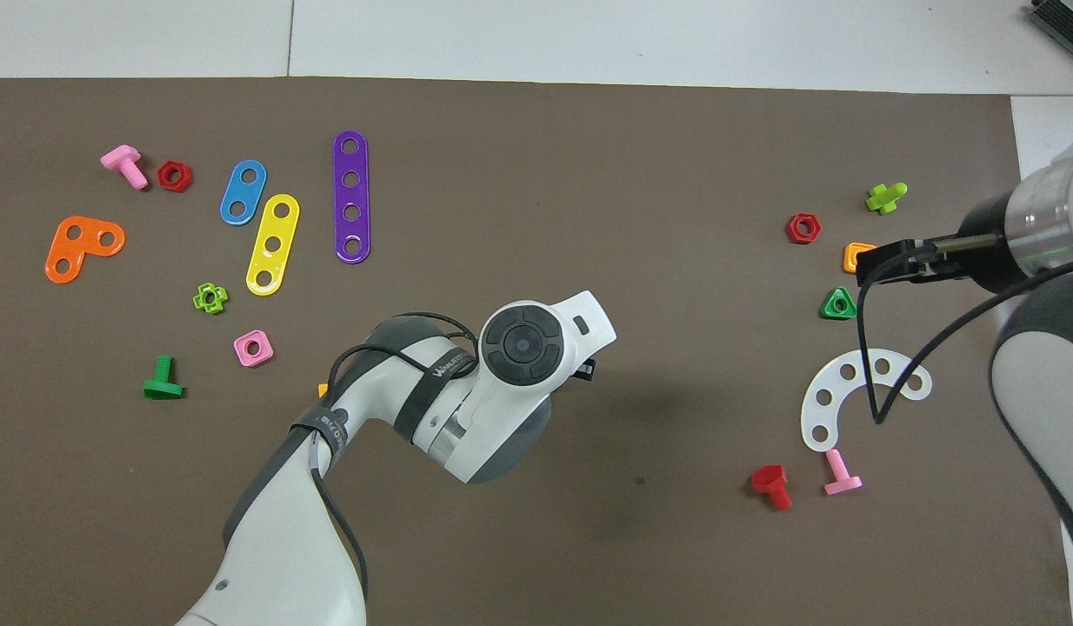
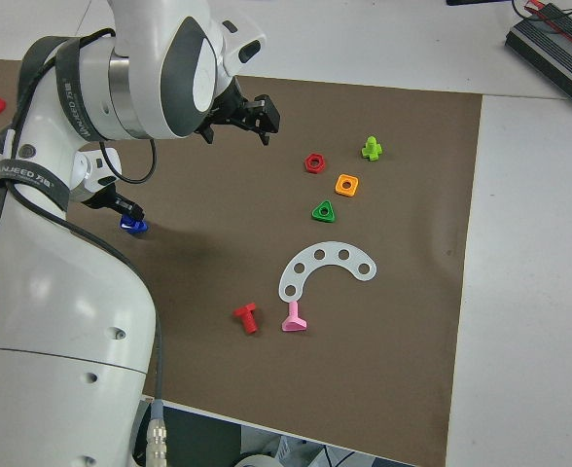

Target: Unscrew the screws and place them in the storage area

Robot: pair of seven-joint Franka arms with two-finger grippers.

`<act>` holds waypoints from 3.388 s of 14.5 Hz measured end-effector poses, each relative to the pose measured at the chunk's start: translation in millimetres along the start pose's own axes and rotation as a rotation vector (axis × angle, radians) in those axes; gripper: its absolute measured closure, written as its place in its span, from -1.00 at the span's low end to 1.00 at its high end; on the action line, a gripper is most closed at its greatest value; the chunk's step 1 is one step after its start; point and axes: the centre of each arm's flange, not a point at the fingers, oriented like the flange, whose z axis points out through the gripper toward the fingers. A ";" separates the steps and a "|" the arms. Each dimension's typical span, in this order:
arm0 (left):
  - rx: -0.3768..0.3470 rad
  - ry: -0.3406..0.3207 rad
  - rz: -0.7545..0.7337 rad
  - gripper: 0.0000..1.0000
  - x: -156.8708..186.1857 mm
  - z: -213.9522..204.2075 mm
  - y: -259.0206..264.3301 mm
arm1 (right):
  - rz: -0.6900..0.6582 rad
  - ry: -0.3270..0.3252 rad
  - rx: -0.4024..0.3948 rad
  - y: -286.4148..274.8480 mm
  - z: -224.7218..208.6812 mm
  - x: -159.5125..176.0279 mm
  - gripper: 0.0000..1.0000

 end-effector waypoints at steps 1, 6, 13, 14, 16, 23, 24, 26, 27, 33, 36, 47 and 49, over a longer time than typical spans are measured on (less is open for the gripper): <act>-0.016 -0.014 -0.024 0.04 9.3 -17.2 -2.3 | 0.009 0.010 0.000 0.0 0.4 1.2 -1.00; -0.052 -0.074 -0.183 0.04 54.6 -80.6 -78.5 | 0.023 0.012 0.003 -21.3 16.8 1.3 -1.00; -0.049 -0.112 -0.261 0.04 65.5 -61.8 -302.4 | 0.009 0.041 0.016 -112.0 80.3 -2.8 -0.99; -0.050 -0.095 -0.253 0.04 59.5 -49.7 -325.6 | 0.012 0.047 0.010 -124.5 93.2 -1.5 -0.99; -0.042 -0.055 -0.251 0.04 44.8 -20.5 -345.0 | 0.036 0.050 0.007 -156.6 120.7 0.0 -0.99; -0.038 -0.068 -0.241 -0.07 12.3 11.7 -334.5 | 0.064 0.056 0.014 -272.4 205.2 -17.4 -0.99; -0.035 -0.062 -0.237 -0.26 13.4 6.1 -336.0 | 0.063 0.059 0.019 -281.5 212.8 -19.6 -0.99; -0.025 -0.078 -0.242 -0.72 20.1 -16.2 -348.7 | 0.065 0.055 0.021 -295.4 227.0 -24.2 -0.97; -0.026 -0.089 -0.253 -0.93 24.5 -33.4 -360.9 | 0.067 0.051 0.022 -303.9 234.7 -27.9 -0.95; -0.048 -0.150 -0.298 -1.00 -19.3 -140.4 -498.4 | 0.054 0.017 0.009 -333.8 270.0 -49.3 -0.80; -0.031 -0.212 -0.311 -1.00 -60.5 -168.8 -539.9 | 0.065 0.009 0.004 -336.3 274.4 -54.6 -0.73; 0.097 -0.093 -0.410 -1.00 -88.8 -302.3 -442.9 | 0.072 0.007 0.001 -334.0 274.9 -55.4 0.62; 0.106 -0.036 -0.402 -1.00 -81.3 -306.7 -440.1 | 0.083 0.018 0.005 -327.4 265.6 -52.8 0.62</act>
